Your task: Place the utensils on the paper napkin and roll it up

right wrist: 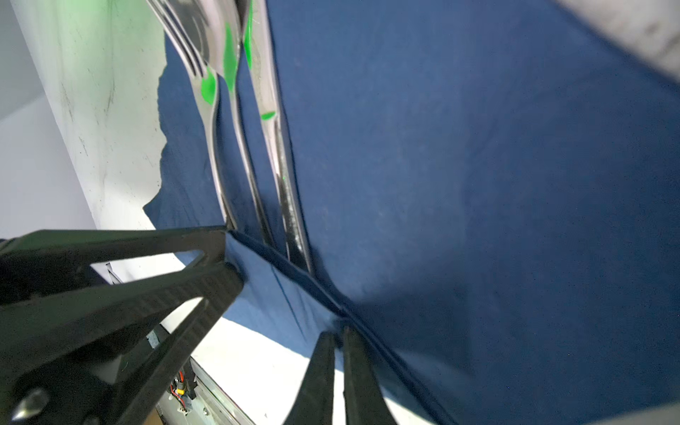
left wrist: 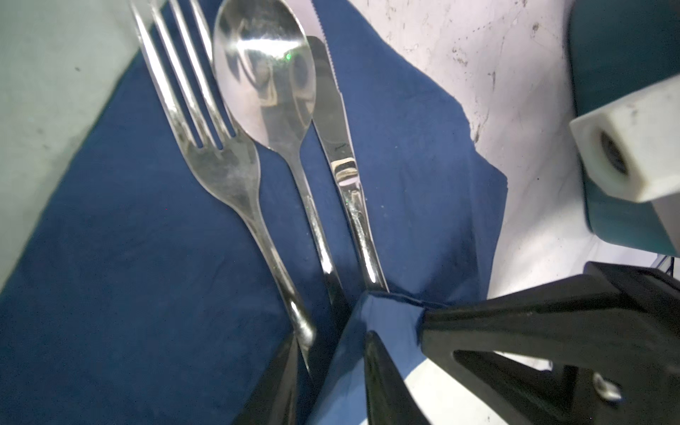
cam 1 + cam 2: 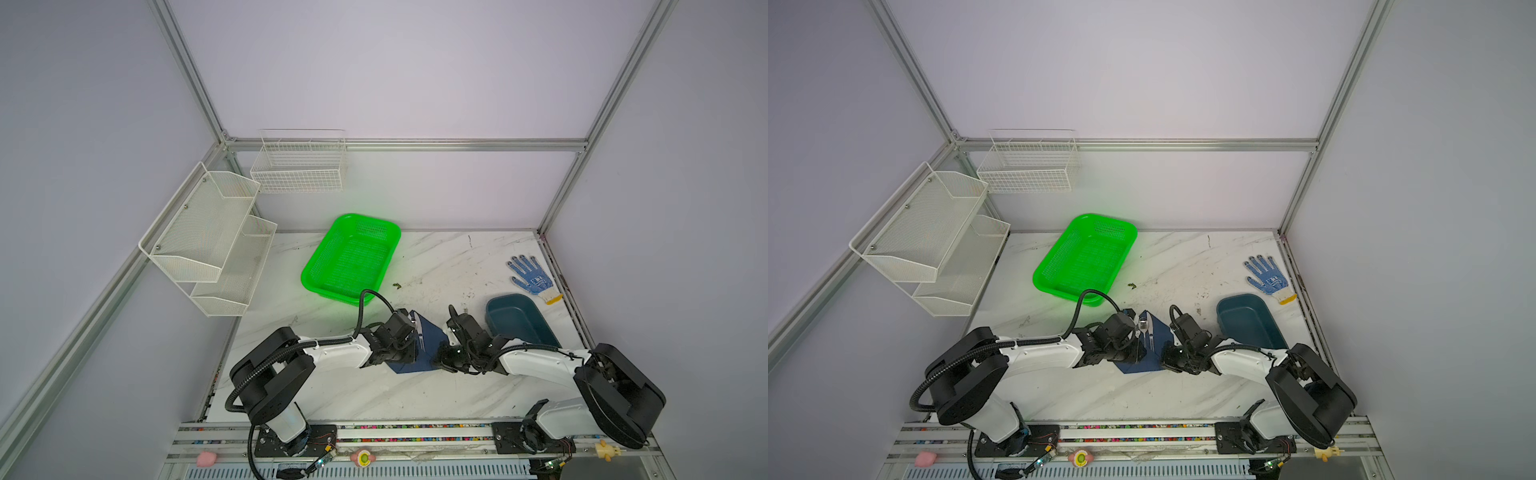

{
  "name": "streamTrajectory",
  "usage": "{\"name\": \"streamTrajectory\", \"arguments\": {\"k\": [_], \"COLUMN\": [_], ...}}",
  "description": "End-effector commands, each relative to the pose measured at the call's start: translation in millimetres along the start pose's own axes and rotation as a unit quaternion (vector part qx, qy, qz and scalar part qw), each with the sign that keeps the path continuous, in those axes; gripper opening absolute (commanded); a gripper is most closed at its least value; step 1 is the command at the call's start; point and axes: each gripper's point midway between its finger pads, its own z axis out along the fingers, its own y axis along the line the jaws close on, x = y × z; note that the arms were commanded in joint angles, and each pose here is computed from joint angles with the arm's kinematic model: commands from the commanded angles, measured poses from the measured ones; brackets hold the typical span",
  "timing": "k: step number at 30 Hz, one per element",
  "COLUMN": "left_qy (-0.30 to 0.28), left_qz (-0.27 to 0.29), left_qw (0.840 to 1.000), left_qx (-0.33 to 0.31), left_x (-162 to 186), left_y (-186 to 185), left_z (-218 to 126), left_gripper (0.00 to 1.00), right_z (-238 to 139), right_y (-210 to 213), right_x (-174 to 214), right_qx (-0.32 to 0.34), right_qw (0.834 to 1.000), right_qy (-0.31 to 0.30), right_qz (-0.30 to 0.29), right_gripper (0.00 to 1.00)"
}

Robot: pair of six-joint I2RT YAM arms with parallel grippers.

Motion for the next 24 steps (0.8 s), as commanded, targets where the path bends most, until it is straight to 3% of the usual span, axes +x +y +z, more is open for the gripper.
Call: {"name": "streamTrajectory", "arguments": {"k": [1, 9, 17, 21, 24], "left_qy": [-0.010, -0.004, -0.065, -0.067, -0.055], "left_qz": [0.008, 0.010, 0.019, 0.031, 0.049], "left_qw": [1.000, 1.000, 0.998, 0.997, 0.996], "left_qx": [0.028, 0.026, 0.002, 0.021, 0.047], "left_x": [-11, -8, -29, -30, -23], "left_y": [-15, -14, -12, -21, -36], "left_z": [0, 2, -43, -55, -56], "left_gripper": [0.31, 0.31, 0.39, 0.39, 0.34], "right_z": [3, -1, -12, -15, -17], "right_y": [-10, -9, -1, 2, 2], "right_x": [4, 2, -5, -5, -7], "right_qx": [0.018, 0.020, 0.010, 0.006, 0.009], "right_qw": [1.000, 1.000, 1.000, 1.000, 0.999], "right_qy": [0.002, -0.003, -0.027, -0.029, -0.033], "right_qz": [0.002, 0.002, 0.007, 0.007, 0.013], "right_gripper": [0.12, 0.12, 0.14, 0.15, 0.16]}}
